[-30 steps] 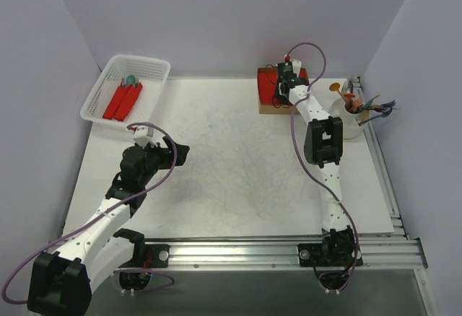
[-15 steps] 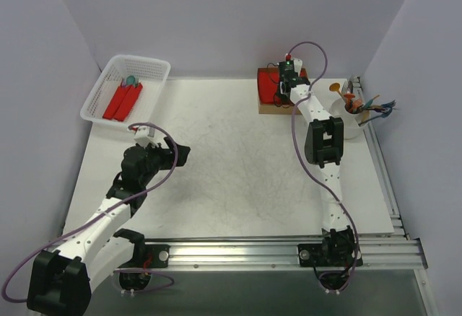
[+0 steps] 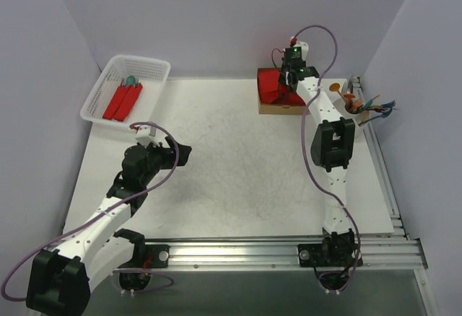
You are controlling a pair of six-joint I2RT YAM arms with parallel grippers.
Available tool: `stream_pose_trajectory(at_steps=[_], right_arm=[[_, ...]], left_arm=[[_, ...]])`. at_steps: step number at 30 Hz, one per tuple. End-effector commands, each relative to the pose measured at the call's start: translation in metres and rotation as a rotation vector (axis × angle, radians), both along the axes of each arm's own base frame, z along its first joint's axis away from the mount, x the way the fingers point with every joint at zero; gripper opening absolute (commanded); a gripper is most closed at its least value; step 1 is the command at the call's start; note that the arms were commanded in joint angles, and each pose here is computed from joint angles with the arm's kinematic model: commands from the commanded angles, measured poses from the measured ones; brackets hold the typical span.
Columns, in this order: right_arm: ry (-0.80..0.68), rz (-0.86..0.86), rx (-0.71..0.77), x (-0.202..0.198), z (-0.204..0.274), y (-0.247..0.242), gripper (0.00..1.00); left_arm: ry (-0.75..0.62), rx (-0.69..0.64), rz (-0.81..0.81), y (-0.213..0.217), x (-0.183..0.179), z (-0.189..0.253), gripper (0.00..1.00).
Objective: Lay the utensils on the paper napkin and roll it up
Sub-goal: Pick up the napkin from the container, then place the napkin at the center of the board.
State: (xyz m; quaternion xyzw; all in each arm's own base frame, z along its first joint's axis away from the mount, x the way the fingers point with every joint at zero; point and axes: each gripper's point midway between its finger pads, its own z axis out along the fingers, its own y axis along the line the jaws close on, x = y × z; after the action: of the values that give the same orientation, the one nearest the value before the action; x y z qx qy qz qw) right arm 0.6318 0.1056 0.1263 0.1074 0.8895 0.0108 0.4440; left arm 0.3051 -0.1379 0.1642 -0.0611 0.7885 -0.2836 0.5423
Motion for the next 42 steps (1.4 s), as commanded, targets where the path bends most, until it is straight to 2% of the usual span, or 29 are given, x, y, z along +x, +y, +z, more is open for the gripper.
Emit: stream_pose_trajectory(at_steps=[1, 8, 15, 16, 18, 19, 22, 28, 33, 34, 35, 36, 42], right_arm=[[-0.102, 0.047, 0.025, -0.014, 0.068, 0.012, 0.0], [-0.097, 0.124, 0.01, -0.058, 0.094, 0.029, 0.0], [-0.088, 0.223, 0.055, -0.121, 0.11, 0.05, 0.0], [-0.047, 0.244, 0.055, -0.134, 0.093, 0.053, 0.0], [-0.059, 0.285, 0.062, -0.154, 0.102, 0.065, 0.0], [-0.019, 0.298, 0.053, -0.168, 0.085, 0.068, 0.0], [-0.003, 0.389, 0.074, -0.204, 0.081, 0.093, 0.0], [0.111, 0.511, 0.067, -0.282, 0.024, 0.133, 0.0], [0.15, 0.536, 0.096, -0.321, -0.017, 0.144, 0.0], [0.152, 0.543, 0.1, -0.326, -0.02, 0.146, 0.25], [0.154, 0.558, 0.096, -0.333, -0.025, 0.149, 0.33], [0.155, 0.567, 0.094, -0.336, -0.027, 0.15, 0.38], [0.117, 0.53, 0.087, -0.338, -0.018, 0.143, 0.41]], left_arm=[[-0.079, -0.01, -0.02, -0.006, 0.007, 0.03, 0.94], [-0.08, -0.012, -0.026, -0.009, 0.005, 0.031, 0.94], [-0.084, -0.011, -0.028, -0.011, 0.004, 0.033, 0.94], [-0.082, -0.011, -0.03, -0.012, 0.004, 0.033, 0.94], [-0.082, -0.01, -0.028, -0.012, 0.004, 0.033, 0.94], [-0.076, -0.008, -0.027, -0.012, 0.004, 0.032, 0.94], [-0.064, -0.003, -0.025, -0.013, 0.004, 0.031, 0.94], [-0.074, -0.009, -0.015, -0.011, 0.002, 0.037, 0.94], [-0.074, -0.014, -0.019, -0.012, 0.001, 0.037, 0.94], [-0.073, -0.016, -0.021, -0.013, 0.001, 0.037, 0.94], [-0.066, -0.013, -0.022, -0.013, 0.002, 0.035, 0.94], [-0.066, -0.016, -0.024, -0.014, 0.002, 0.035, 0.94], [-0.047, -0.009, -0.039, -0.023, 0.003, 0.026, 0.94]])
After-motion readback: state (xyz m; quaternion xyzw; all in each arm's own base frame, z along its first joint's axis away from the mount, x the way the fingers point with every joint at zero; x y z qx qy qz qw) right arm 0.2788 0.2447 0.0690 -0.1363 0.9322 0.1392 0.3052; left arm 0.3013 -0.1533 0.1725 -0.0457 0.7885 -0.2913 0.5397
